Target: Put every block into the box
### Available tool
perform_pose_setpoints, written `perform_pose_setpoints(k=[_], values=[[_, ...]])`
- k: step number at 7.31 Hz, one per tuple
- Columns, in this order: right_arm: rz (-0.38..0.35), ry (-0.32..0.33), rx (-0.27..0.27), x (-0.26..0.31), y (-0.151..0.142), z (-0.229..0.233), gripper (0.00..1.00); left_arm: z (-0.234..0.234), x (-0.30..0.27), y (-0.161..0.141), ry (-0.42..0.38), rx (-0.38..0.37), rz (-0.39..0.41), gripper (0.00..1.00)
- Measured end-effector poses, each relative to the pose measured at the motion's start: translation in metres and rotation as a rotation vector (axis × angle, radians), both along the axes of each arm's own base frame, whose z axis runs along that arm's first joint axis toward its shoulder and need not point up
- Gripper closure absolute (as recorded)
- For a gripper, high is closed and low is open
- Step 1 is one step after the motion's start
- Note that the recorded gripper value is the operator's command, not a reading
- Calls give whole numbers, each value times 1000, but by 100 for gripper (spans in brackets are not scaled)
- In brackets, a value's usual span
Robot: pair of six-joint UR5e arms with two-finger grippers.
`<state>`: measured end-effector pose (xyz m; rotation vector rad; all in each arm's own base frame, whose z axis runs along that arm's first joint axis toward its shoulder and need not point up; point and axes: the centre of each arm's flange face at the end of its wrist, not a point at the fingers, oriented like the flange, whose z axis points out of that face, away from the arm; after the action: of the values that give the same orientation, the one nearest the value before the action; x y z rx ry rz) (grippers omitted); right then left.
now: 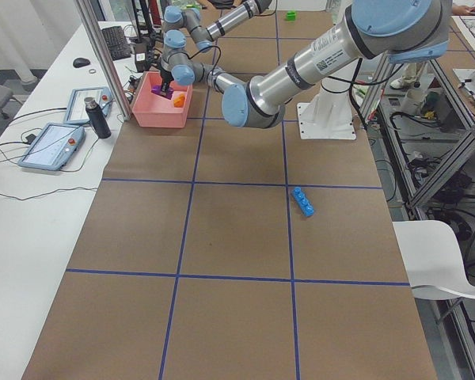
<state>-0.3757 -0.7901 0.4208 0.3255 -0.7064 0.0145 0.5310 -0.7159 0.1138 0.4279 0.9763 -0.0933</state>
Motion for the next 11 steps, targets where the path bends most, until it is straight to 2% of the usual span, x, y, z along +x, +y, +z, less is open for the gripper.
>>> perform_pose_setpoints(k=[1, 2, 3, 4, 5, 8, 10, 11], values=[[-8, 9, -7, -8, 4, 8, 3, 1, 3, -2, -4, -10, -24, 100], [-13, 16, -16, -13, 7, 15, 24, 0, 4, -3, 0, -26, -45, 56], [-15, 22, -24, -14, 8, 21, 57, -1, 4, -3, 8, -41, -60, 1], [-15, 26, -29, -14, 8, 25, 90, -2, 5, -2, 16, -51, -67, 0], [-15, 28, -32, -15, 9, 27, 100, -3, 8, 0, 23, -51, -68, 0], [-6, 15, -26, -6, 1, 15, 100, -8, 14, 6, 41, -42, -63, 0], [13, -47, -27, 38, -21, -9, 100, -25, 8, 11, 67, -34, -63, 0], [14, -103, -26, 70, -31, -28, 100, -41, 0, 17, 76, -43, -48, 0]])
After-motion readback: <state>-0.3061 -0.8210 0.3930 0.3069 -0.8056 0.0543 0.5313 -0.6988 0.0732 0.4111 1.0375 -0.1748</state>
